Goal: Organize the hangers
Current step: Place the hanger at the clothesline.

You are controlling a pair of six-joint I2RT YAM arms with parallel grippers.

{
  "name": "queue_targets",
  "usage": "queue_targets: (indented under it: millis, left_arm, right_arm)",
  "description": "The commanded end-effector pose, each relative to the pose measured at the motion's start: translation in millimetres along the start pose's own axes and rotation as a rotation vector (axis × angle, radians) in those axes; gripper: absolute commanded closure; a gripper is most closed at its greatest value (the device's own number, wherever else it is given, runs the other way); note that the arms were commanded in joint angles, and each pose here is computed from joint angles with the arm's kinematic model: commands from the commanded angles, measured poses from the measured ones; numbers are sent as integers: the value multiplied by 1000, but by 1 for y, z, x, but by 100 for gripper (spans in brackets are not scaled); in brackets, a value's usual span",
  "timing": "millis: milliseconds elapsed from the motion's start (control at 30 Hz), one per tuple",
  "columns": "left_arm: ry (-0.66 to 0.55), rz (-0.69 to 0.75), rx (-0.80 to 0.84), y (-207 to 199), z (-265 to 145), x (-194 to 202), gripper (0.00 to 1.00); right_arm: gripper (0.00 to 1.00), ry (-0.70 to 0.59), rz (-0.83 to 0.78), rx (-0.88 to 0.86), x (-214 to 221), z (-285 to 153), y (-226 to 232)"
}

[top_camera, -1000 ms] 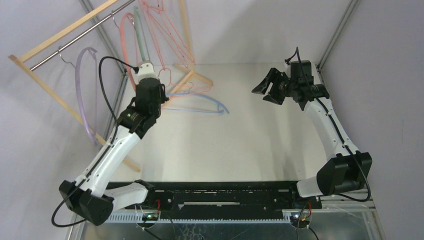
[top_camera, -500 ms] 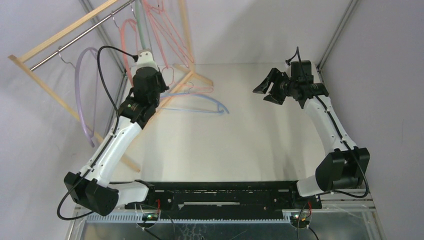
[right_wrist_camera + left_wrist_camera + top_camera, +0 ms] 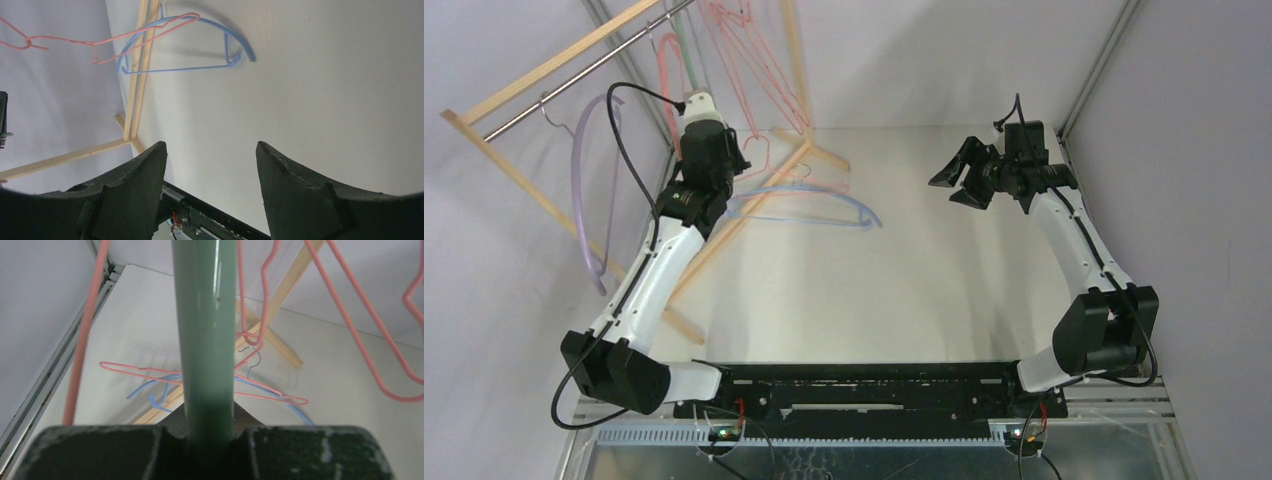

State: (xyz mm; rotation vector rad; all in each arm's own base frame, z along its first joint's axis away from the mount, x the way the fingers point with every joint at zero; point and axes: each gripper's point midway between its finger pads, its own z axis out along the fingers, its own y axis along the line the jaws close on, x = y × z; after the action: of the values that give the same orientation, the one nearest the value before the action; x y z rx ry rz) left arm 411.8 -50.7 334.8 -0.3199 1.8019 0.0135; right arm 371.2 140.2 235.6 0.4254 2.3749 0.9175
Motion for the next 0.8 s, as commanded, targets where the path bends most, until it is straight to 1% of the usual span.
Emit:
queue_targets:
  millis: [0,267,767]
  left_arm:
    - [-76,-107,9,6,-4,-30,100]
    - [-48,-173,-34,27,-11,-15,100]
    - [-72,-205,-149,78,-68,10,100]
  right_arm:
    - [27,-27,-2,-33,-8,0,6]
    - [27,-14,10,-35,-7,3,5]
    - [28,19,-3,-46,5,10,8]
